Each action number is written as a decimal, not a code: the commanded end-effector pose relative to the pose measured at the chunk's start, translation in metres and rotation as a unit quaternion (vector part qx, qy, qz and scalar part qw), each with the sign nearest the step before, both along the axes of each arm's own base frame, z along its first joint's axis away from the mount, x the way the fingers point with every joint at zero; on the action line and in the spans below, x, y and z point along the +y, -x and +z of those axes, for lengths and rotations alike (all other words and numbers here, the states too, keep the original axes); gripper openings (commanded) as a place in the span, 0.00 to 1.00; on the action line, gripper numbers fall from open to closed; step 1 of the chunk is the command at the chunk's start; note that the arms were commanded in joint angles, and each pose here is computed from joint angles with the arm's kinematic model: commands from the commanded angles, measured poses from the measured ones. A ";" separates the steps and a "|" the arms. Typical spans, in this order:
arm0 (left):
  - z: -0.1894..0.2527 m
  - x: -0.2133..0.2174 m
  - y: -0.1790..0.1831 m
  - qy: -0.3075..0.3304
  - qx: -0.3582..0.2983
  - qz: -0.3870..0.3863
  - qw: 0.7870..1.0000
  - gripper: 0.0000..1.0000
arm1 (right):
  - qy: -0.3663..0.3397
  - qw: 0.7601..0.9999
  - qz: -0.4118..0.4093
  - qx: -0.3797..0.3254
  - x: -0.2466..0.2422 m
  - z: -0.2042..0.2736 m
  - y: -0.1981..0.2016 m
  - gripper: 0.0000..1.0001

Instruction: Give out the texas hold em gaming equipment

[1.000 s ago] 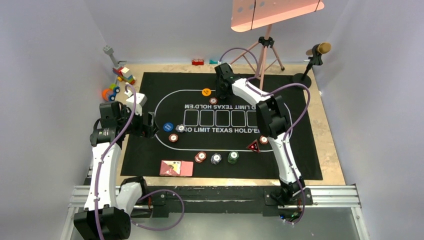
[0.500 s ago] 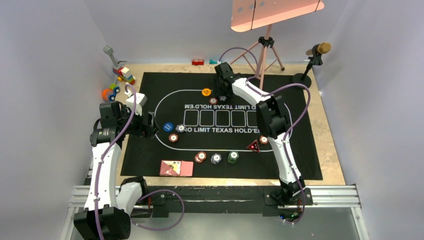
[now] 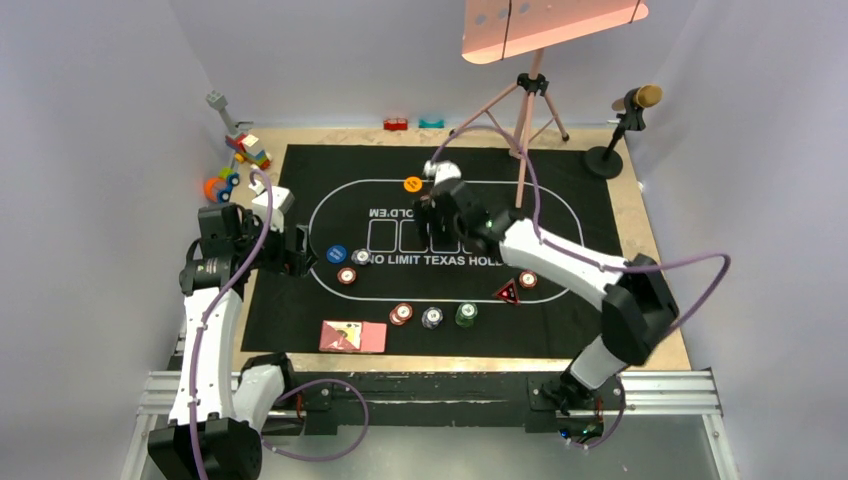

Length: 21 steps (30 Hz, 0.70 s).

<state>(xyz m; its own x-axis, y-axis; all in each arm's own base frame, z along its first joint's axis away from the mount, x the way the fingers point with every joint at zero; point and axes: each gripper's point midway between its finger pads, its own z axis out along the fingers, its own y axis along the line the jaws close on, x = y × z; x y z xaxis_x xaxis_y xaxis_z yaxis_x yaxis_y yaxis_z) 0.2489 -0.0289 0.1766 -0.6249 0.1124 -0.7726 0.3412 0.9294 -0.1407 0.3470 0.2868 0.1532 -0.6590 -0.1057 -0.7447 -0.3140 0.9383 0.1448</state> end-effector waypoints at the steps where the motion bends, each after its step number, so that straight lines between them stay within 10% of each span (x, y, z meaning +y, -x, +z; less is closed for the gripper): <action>1: 0.008 0.000 -0.004 -0.004 -0.029 -0.011 0.999 1.00 | -0.001 0.999 0.037 0.037 0.008 -0.035 0.070 0.73; 7: 0.008 0.000 -0.004 -0.003 -0.028 -0.011 1.000 1.00 | 0.015 0.993 0.094 0.071 0.016 -0.068 0.143 0.75; 21: 0.009 0.000 -0.004 -0.005 -0.031 -0.009 0.999 1.00 | 0.052 0.981 0.149 0.111 0.029 -0.104 0.174 0.76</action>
